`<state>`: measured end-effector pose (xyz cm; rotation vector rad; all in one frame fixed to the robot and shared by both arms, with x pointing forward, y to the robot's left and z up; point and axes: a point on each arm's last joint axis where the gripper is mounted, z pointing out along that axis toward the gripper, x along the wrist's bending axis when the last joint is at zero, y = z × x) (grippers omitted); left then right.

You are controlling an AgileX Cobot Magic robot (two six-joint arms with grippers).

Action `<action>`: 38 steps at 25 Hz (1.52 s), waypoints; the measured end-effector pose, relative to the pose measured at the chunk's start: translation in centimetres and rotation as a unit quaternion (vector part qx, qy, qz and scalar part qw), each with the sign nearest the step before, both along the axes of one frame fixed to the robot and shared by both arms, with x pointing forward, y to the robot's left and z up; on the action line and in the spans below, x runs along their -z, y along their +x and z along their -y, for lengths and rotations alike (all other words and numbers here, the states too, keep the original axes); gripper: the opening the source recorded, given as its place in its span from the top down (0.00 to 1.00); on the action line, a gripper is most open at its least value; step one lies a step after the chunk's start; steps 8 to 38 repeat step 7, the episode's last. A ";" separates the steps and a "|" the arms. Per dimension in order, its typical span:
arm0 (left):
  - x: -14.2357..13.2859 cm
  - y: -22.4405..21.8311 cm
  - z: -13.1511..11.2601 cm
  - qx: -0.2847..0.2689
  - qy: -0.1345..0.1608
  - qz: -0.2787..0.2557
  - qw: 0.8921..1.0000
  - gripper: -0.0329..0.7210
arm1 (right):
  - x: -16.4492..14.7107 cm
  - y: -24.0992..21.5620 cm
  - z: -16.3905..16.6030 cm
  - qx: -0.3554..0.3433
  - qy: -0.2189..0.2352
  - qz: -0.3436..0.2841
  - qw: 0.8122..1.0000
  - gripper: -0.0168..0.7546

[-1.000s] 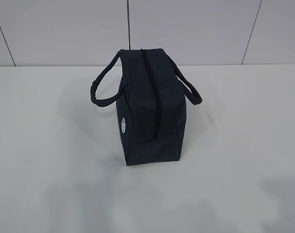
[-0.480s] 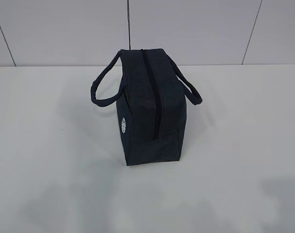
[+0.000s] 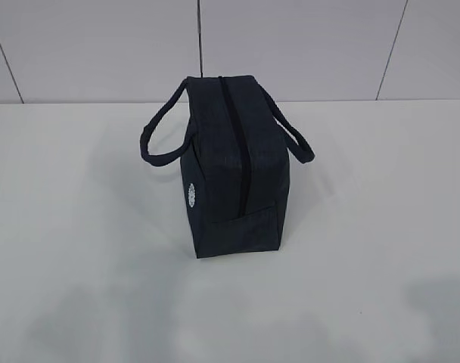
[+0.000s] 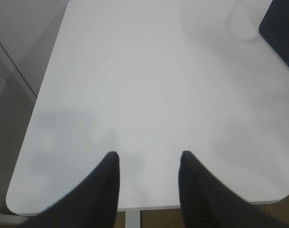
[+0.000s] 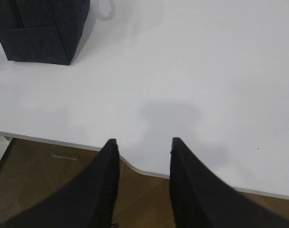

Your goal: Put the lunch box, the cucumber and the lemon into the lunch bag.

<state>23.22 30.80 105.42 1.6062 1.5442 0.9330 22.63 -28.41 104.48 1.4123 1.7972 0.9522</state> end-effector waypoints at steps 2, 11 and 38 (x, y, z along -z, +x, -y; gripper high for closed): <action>0.0 0.0 0.0 0.000 0.000 0.000 1.000 0.56 | 0.0 0.0 0.0 0.000 0.000 0.000 1.000 0.61; 0.0 0.0 0.0 0.000 0.000 0.000 1.000 0.56 | 0.0 0.0 0.0 -0.001 0.000 0.000 1.000 0.61; 0.0 0.0 0.0 0.000 0.000 0.000 1.000 0.56 | 0.0 0.0 0.0 -0.001 0.000 0.000 1.000 0.61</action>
